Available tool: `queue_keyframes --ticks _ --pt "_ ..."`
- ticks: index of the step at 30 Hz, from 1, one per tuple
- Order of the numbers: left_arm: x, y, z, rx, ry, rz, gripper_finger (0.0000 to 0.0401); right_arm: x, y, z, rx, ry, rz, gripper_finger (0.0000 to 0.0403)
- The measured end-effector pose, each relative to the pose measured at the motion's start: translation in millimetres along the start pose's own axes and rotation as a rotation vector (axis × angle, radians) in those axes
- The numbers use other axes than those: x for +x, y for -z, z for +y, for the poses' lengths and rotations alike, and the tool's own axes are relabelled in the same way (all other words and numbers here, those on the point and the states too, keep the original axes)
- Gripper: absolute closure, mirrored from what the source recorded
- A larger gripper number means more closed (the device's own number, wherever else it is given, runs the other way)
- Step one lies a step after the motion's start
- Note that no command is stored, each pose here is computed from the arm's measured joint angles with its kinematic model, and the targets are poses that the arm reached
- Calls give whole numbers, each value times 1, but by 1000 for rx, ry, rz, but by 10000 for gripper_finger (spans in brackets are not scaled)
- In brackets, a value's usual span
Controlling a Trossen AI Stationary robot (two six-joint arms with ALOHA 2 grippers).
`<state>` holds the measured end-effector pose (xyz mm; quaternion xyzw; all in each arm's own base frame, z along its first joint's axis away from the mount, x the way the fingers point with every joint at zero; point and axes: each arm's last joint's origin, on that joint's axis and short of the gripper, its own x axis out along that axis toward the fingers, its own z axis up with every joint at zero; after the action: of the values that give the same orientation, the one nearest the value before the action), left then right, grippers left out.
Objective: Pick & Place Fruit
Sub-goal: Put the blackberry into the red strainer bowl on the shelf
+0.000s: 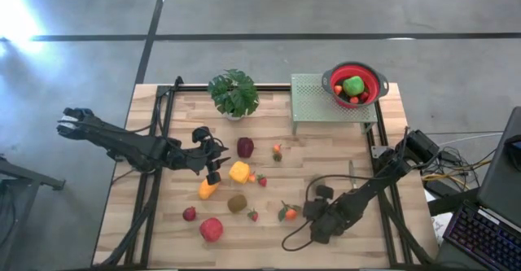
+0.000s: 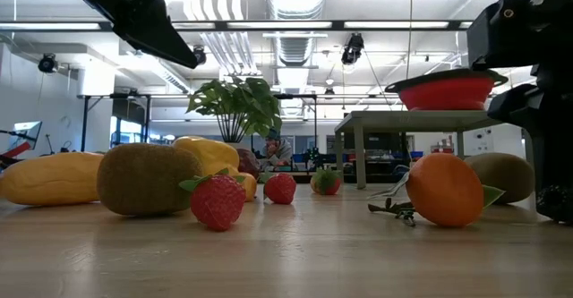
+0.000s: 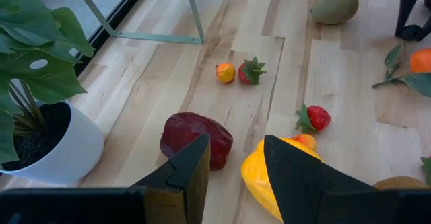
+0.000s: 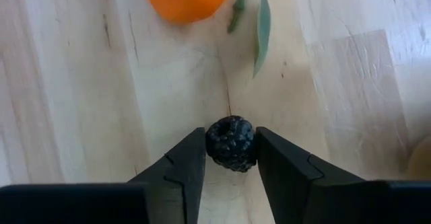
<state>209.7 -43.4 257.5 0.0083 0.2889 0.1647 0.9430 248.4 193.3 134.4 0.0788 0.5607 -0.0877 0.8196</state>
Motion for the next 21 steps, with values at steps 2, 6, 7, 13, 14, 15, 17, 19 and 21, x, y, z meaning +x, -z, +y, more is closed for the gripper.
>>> queue_keyframes --ticks 2,6,7,13,14,15,17,19,21 --pt "0 0 0 0 0 0 254 -4 -4 3 -25 -14 -11 292" --pt "0 0 0 0 0 0 254 -20 -17 1 -65 -18 -15 300" --pt "0 0 0 0 0 0 254 -25 -21 -1 -71 -10 -10 300" --pt "0 0 0 0 0 0 254 -59 -42 -20 -110 75 -22 281" --pt "0 0 0 0 0 1 254 -65 -45 -24 -117 98 -29 280" --pt "0 0 0 0 0 0 254 -71 -49 -29 -121 113 -39 282" --pt "0 0 0 0 0 0 254 -86 -53 -39 -121 143 -59 288" --pt "0 0 0 0 0 0 254 -101 -58 -52 -116 178 -77 296" --pt "0 0 0 0 0 0 254 -116 -60 -66 -98 212 -96 301"
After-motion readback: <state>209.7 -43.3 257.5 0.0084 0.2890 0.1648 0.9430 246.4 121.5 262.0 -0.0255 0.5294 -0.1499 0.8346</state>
